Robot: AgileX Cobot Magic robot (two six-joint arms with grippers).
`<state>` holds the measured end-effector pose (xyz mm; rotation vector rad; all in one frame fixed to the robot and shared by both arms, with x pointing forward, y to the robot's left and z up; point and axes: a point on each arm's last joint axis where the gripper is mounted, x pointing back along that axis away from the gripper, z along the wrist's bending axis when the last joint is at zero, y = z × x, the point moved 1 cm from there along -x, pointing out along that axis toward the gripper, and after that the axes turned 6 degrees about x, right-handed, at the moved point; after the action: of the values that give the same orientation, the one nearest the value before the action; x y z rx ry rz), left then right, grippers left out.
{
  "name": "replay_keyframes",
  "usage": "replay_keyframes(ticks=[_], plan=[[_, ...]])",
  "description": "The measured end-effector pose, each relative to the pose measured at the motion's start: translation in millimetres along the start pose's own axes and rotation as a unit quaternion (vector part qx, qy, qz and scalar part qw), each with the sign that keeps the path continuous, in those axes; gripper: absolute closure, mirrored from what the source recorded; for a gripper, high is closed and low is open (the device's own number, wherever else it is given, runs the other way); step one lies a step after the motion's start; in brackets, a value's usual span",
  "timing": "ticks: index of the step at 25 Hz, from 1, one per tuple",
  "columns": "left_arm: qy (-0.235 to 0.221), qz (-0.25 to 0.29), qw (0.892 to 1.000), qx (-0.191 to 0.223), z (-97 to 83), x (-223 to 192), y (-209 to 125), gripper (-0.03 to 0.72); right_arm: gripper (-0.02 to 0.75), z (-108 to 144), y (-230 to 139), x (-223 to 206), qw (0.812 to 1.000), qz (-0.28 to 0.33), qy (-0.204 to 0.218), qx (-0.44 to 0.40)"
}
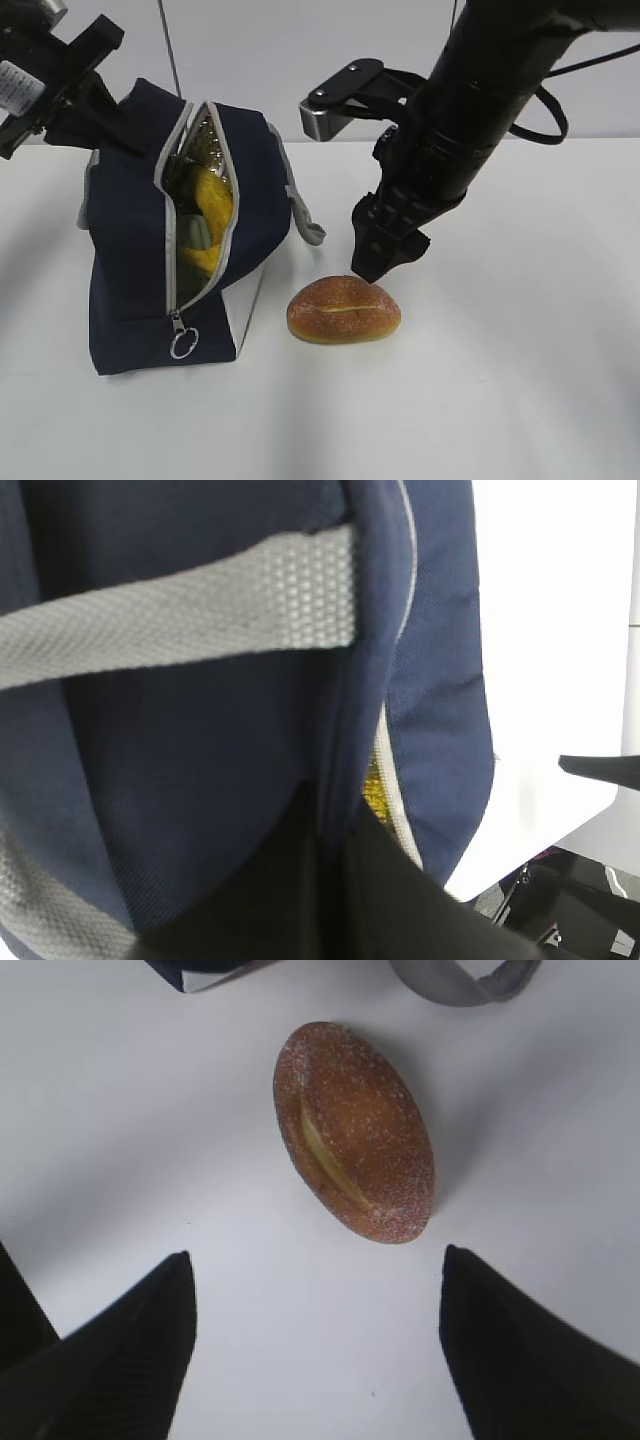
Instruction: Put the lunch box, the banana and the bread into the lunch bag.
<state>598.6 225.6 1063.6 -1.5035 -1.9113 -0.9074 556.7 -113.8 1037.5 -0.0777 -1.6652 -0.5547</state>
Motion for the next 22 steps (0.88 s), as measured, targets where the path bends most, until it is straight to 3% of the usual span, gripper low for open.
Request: replay_keyframes(ticks=[12,22], plan=[[0.0,0.0,1.0,-0.003,0.0,0.0,0.0,0.691,0.165,-8.3,-2.0,-19.4,0.995,-0.033,-0.042,0.089],[0.0,0.0,1.0,-0.016,0.0,0.0,0.0,0.691,0.12,-12.0,-4.3,-74.5,0.992,-0.007,0.008,0.125]])
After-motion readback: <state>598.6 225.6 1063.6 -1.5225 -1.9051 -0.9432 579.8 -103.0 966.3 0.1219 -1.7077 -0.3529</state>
